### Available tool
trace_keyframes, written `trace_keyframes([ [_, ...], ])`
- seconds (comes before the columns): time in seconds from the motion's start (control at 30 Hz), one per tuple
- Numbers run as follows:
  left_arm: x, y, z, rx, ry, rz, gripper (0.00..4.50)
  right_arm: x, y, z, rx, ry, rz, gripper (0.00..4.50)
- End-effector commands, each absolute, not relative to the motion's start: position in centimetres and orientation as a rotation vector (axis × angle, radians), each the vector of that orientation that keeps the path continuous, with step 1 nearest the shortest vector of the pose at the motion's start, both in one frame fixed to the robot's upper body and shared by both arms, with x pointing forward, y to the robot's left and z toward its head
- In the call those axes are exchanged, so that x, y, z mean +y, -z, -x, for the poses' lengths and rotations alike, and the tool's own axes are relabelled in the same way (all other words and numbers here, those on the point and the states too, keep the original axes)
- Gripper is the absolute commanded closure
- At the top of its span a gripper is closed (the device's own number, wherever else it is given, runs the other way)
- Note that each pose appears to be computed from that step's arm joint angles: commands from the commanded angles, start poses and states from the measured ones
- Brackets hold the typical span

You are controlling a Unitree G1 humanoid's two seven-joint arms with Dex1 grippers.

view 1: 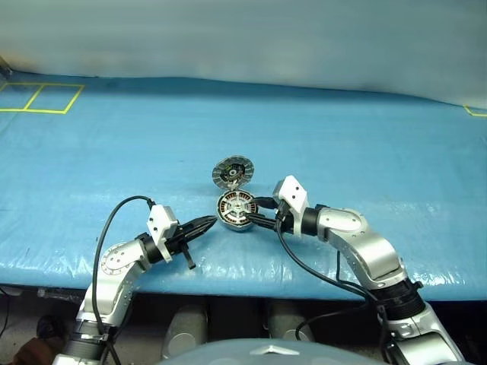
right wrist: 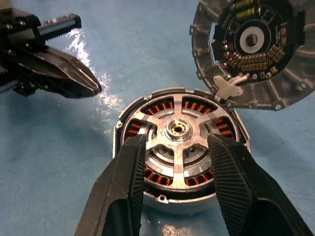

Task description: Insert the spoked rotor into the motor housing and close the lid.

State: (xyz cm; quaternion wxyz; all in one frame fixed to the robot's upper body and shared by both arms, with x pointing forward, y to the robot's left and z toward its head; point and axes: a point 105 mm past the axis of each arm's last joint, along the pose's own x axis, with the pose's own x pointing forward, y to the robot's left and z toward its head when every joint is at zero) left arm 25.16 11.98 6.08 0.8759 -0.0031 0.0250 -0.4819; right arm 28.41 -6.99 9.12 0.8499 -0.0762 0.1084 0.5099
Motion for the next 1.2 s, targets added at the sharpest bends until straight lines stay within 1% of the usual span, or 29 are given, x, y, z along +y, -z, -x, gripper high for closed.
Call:
trace_keyframes([
  [0.03, 12.1, -6.8, -25.3, 0.015, 1.006, -0.013, 4.5, -6.9, -11.4, -28.5, 0.13, -1.073, 0.135, 2.42],
  [0.23, 12.1, -6.9, -25.4, 0.006, 1.009, -0.016, 4.5, -8.1, -11.1, -30.1, 0.134, -0.946, 0.156, 2.42],
  [0.43, 12.6, -6.7, -26.0, -0.014, 0.964, -0.076, 4.5, -11.3, -12.2, -34.4, 0.12, -0.591, 0.14, 2.42],
  [0.57, 12.8, -6.5, -26.4, -0.034, 0.927, -0.054, 4.5, -12.6, -13.1, -36.4, 0.104, -0.445, 0.126, 2.42],
  [0.67, 12.9, -6.1, -26.6, -0.039, 0.911, -0.059, 4.5, -12.7, -13.8, -37.5, 0.089, -0.41, 0.108, 3.01],
  [0.7, 12.9, -6.1, -26.6, -0.043, 0.908, -0.058, 4.5, -12.6, -14.0, -37.8, 0.084, -0.412, 0.097, 3.37],
  [0.73, 12.9, -6.1, -26.7, -0.048, 0.904, -0.057, 4.5, -12.3, -14.2, -38.0, 0.079, -0.423, 0.081, 3.63],
  [0.8, 13.0, -6.1, -26.7, -0.059, 0.898, -0.058, 4.5, -11.3, -14.8, -38.6, 0.07, -0.47, 0.04, 4.39],
  [0.83, 13.0, -6.1, -26.7, -0.063, 0.896, -0.058, 4.5, -10.7, -15.0, -38.9, 0.067, -0.502, 0.033, 4.46],
  [1.03, 13.3, -6.1, -26.5, -0.083, 0.884, -0.058, 4.5, -6.1, -17.0, -39.6, 0.065, -0.75, -0.035, 4.46],
  [1.2, 13.7, -5.8, -26.2, -0.085, 0.868, -0.059, 4.5, -2.6, -17.0, -38.4, 0.11, -0.947, -0.029, 4.46],
])
